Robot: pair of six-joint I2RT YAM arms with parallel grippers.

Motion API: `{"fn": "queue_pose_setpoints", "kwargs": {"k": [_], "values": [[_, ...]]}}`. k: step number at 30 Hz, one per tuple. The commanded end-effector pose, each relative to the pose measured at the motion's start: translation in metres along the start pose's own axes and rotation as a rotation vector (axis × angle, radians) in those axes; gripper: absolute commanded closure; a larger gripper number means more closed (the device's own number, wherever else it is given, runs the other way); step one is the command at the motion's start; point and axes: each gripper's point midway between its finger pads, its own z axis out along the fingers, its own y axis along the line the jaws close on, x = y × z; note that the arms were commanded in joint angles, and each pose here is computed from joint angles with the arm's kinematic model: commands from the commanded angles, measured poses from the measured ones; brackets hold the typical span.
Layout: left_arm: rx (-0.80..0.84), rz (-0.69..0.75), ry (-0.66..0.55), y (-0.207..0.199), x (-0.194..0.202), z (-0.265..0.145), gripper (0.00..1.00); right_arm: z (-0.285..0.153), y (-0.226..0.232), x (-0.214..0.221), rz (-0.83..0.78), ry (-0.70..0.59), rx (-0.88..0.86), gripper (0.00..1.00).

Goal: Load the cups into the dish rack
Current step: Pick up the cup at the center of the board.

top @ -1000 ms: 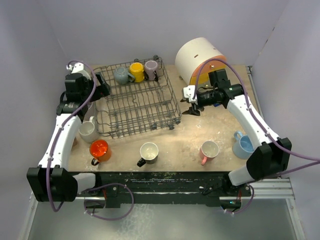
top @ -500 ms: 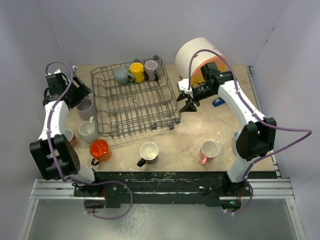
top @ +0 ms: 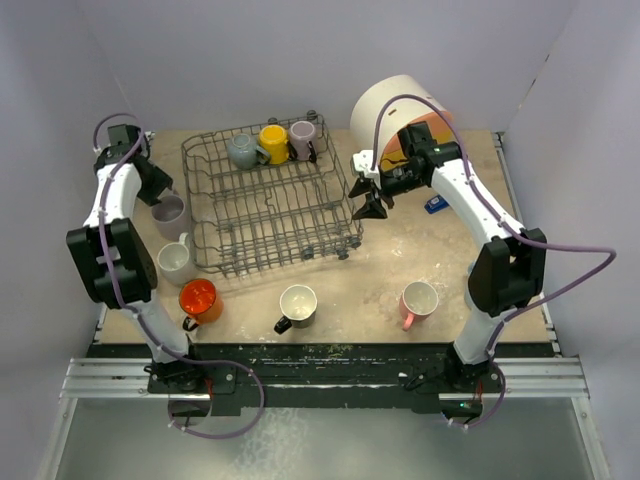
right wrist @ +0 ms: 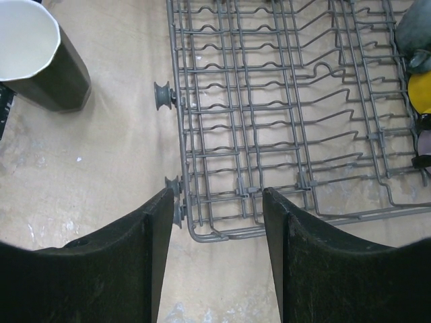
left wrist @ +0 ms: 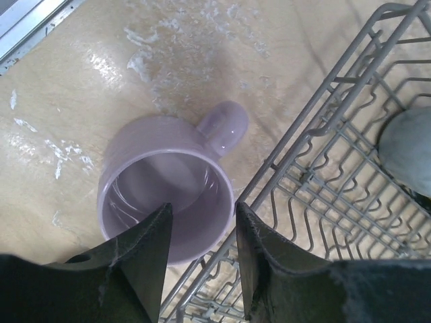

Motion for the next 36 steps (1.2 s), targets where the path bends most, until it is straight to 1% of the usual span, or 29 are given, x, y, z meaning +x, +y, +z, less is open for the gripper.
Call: {"fn": "queue_pose_setpoints", "kwargs": {"k": [1, 4, 6, 9, 12, 14, 18, 24, 27, 29, 33, 34, 36], "values": [[-0.124, 0.014, -0.026, -0.009, -0.003, 0.002, 0.54, 0.000, -0.011, -0.020, 0.003, -0.060, 0.017, 0.42], [-0.175, 0.020, 0.002, -0.012, 0.003, 0.011, 0.54, 0.002, -0.013, -0.020, 0.013, -0.064, 0.018, 0.42], [-0.204, 0.032, -0.001, -0.012, 0.008, 0.015, 0.54, 0.002, -0.014, -0.020, 0.017, -0.065, 0.019, 0.42], [-0.226, 0.037, -0.015, -0.013, 0.010, 0.020, 0.56, 0.003, -0.015, -0.019, 0.023, -0.062, 0.020, 0.42], [-0.254, 0.030, 0.001, -0.009, 0.015, 0.028, 0.59, 0.004, -0.015, -0.017, 0.029, -0.061, 0.019, 0.42], [-0.266, 0.026, 0.012, -0.007, 0.019, 0.035, 0.60, 0.004, -0.016, -0.017, 0.032, -0.062, 0.018, 0.42], [-0.263, 0.019, 0.026, -0.009, 0.022, 0.047, 0.64, 0.004, -0.017, -0.017, 0.034, -0.063, 0.018, 0.42], [-0.278, 0.018, 0.056, -0.006, 0.031, 0.062, 0.67, 0.005, -0.018, -0.015, 0.038, -0.060, 0.017, 0.42], [-0.283, 0.026, 0.055, -0.003, 0.033, 0.065, 0.77, 0.005, -0.017, -0.014, 0.042, -0.058, 0.015, 0.42], [-0.278, 0.038, 0.044, -0.003, 0.030, 0.064, 0.86, 0.005, -0.016, -0.014, 0.044, -0.054, 0.015, 0.42], [-0.250, 0.084, -0.012, -0.009, 0.016, 0.058, 0.98, 0.005, -0.015, -0.014, 0.047, -0.053, 0.014, 0.42], [-0.250, 0.095, -0.030, -0.008, 0.011, 0.055, 1.00, 0.005, -0.015, -0.014, 0.047, -0.054, 0.014, 0.42], [-0.246, 0.117, -0.074, -0.009, 0.001, 0.047, 1.00, 0.004, -0.015, -0.015, 0.048, -0.056, 0.013, 0.42]]}}
